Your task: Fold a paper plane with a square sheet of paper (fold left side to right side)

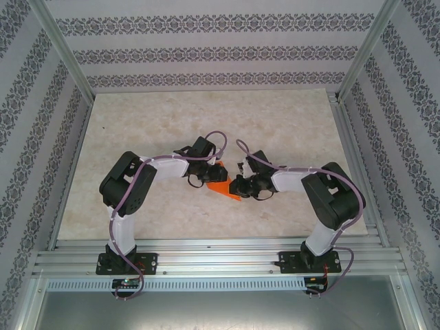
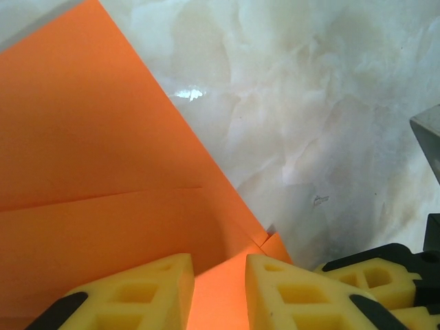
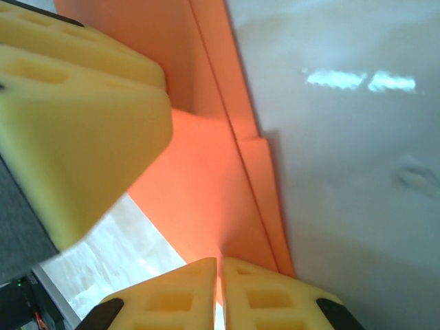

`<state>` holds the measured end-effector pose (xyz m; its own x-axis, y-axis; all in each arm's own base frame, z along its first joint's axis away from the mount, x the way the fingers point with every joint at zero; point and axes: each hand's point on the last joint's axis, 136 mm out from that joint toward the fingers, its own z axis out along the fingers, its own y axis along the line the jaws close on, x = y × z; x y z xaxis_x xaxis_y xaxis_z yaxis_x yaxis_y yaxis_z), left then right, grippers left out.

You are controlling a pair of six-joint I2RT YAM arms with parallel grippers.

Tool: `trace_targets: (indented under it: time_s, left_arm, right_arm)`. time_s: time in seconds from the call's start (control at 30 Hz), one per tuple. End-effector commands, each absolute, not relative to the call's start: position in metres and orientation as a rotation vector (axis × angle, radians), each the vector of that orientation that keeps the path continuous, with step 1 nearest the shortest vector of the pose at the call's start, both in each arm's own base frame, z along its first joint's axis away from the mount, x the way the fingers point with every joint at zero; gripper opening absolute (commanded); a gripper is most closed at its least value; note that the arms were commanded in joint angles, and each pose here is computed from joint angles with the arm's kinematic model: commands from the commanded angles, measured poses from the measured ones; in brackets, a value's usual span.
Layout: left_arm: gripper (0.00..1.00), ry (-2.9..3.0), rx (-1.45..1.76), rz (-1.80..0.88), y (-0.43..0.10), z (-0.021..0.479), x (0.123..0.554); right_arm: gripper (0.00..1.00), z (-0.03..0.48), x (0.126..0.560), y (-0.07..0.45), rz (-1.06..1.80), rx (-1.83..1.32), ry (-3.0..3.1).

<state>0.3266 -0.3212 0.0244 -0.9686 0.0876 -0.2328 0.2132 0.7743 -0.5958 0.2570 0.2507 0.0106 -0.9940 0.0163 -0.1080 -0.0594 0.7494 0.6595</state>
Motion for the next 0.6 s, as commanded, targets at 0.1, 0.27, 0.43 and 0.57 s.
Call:
trace_targets:
  time_s: [0.1, 0.27, 0.43, 0.57]
  left_arm:
    - [0.29, 2.846, 0.187, -0.795, -0.299, -0.007, 0.325]
    - [0.29, 2.846, 0.187, -0.794, -0.298, -0.007, 0.325]
    - [0.29, 2.839, 0.185, -0.807, -0.3, -0.004, 0.326]
    - [0.29, 2.833, 0.185, -0.832, -0.302, -0.002, 0.326]
  right_arm:
    - [0.12, -0.033, 0.196, 0.196, 0.951, 0.21, 3.059]
    - [0.12, -0.03, 0.188, 0.185, 0.961, 0.243, 3.063]
    - [0.12, -0.009, 0.191, 0.177, 0.894, 0.171, 3.067]
    - [0.12, 0.015, 0.201, 0.18, 0.887, 0.092, 3.029]
